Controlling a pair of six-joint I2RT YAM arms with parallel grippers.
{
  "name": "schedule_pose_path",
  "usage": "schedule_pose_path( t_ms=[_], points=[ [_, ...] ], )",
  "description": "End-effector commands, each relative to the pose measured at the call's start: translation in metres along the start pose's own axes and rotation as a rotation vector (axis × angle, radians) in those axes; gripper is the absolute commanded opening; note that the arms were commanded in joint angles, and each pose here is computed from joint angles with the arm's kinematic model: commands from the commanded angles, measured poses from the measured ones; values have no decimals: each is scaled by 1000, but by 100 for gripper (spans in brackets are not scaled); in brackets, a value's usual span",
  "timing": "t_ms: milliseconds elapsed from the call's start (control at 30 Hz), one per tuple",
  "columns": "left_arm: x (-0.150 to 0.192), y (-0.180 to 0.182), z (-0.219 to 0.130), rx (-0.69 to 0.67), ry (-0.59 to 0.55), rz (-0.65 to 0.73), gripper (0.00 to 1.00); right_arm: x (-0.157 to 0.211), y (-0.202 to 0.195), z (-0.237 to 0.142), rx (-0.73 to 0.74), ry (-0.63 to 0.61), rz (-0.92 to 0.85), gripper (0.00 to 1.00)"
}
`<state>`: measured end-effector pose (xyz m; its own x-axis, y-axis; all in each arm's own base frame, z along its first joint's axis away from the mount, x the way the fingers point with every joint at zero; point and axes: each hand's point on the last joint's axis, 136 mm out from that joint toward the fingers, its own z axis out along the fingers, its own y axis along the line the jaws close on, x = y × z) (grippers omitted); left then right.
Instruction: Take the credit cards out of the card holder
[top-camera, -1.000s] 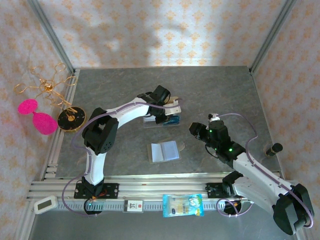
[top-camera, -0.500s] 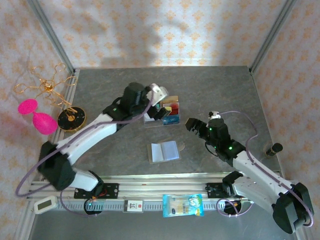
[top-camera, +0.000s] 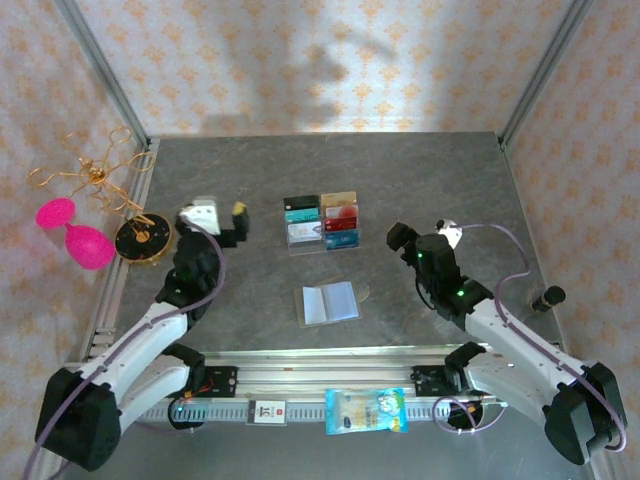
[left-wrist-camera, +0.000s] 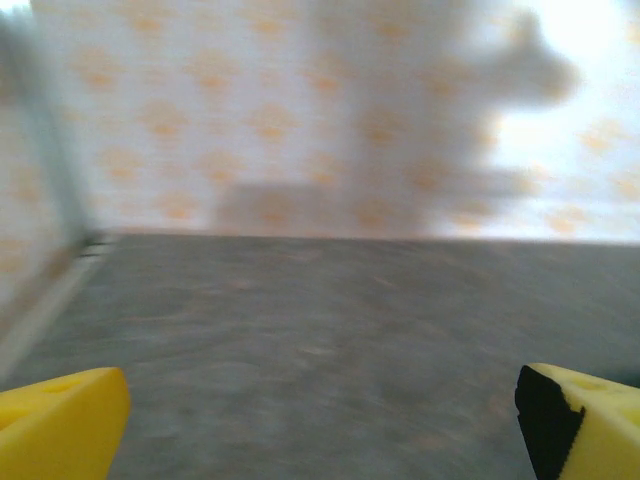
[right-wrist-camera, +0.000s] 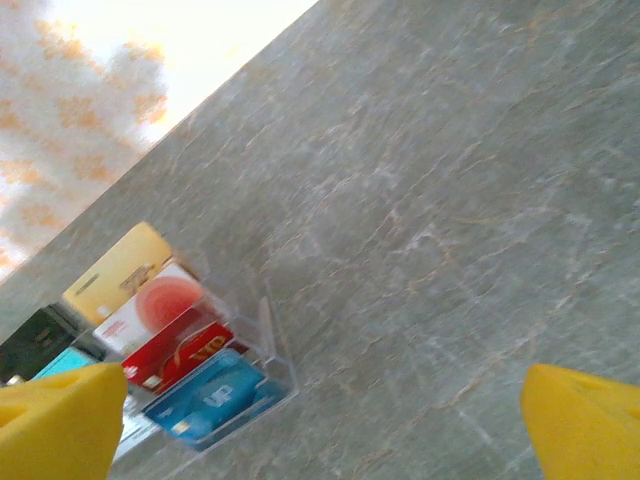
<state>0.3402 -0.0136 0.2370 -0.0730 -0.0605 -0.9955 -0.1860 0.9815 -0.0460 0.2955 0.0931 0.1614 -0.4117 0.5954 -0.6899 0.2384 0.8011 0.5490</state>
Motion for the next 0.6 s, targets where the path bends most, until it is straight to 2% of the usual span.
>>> schedule_pose_path(
  t_ms=[0,100,367,433,500,567],
  points=[
    [11,38,14,-179,4,-6,100,-19,-13,-1,99,-90,3,100],
    [41,51,25,-222,32,52,100,-18,-15,3,107,-98,-18,100],
    [87,63,31,-176,-59,-24,100,-36,-10,-5,62,-202,-49,100],
    [85,64,31,-176,-96,-30,100,-42,-6,-7,39,-237,-85,100],
    [96,66,41,-162,-4,-49,100,-49,-7,-10,38,-288,-107,100],
    [94,66,39,-122,-39,-63,100,-61,-9,-14,61,-363,-135,100]
  ],
)
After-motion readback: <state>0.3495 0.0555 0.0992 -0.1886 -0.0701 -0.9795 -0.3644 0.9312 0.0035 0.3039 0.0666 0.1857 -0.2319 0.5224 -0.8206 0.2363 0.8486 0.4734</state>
